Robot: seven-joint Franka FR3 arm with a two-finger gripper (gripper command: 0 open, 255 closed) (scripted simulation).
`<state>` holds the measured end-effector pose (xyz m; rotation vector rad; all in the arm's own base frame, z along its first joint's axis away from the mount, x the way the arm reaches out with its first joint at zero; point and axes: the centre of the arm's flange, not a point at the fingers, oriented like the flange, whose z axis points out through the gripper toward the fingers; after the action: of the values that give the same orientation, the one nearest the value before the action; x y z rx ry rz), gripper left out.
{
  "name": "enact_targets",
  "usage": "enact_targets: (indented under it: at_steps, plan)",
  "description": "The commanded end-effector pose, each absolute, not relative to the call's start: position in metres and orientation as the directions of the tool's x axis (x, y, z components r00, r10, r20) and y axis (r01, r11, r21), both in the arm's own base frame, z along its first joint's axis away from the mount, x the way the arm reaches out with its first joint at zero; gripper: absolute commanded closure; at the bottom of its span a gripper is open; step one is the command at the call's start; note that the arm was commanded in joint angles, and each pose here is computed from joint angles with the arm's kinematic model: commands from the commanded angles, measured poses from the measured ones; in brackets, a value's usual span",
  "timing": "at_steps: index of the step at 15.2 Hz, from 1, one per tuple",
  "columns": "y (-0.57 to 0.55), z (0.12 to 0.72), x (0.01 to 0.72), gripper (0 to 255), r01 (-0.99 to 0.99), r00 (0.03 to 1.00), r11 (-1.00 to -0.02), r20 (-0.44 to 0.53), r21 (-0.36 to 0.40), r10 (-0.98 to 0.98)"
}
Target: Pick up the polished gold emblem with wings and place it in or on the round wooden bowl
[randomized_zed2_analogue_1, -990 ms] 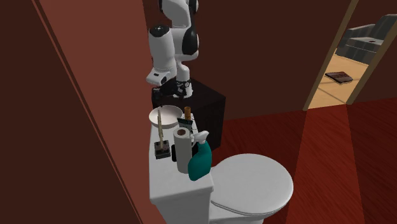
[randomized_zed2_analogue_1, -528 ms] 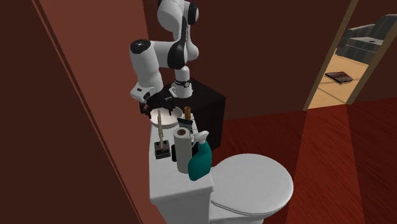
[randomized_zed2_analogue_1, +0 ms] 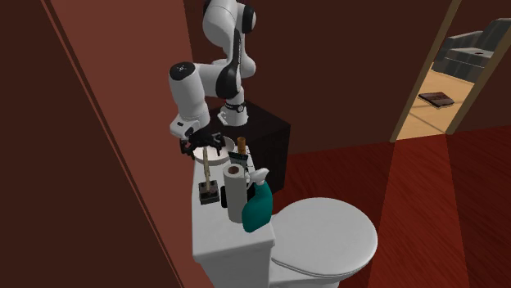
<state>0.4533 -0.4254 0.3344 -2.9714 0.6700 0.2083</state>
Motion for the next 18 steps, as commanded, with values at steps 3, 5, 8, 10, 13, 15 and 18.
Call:
enact_targets:
  at_steps: [3,5,8,10,13,15,18]
  plan:
    - [-0.428,0.321,0.445,0,-0.447,0.884,-0.892,-0.181,-0.061,-0.431]
    - [-0.428,0.321,0.445,0,-0.447,0.884,-0.892,-0.181,-0.061,-0.431]
    - [-0.425,0.320,0.446,255,-0.447,0.884,-0.892,-0.181,-0.060,-0.431]
    - [-0.425,0.319,0.444,255,-0.447,0.884,-0.892,-0.180,-0.060,-0.431]
    - [-0.424,0.318,0.445,255,-0.447,0.884,-0.892,-0.180,-0.061,-0.431]
    - [-0.426,0.319,0.442,255,-0.447,0.884,-0.893,-0.180,-0.061,-0.430]
    - [-0.428,0.331,0.445,255,-0.447,0.884,-0.892,-0.181,-0.061,-0.431]
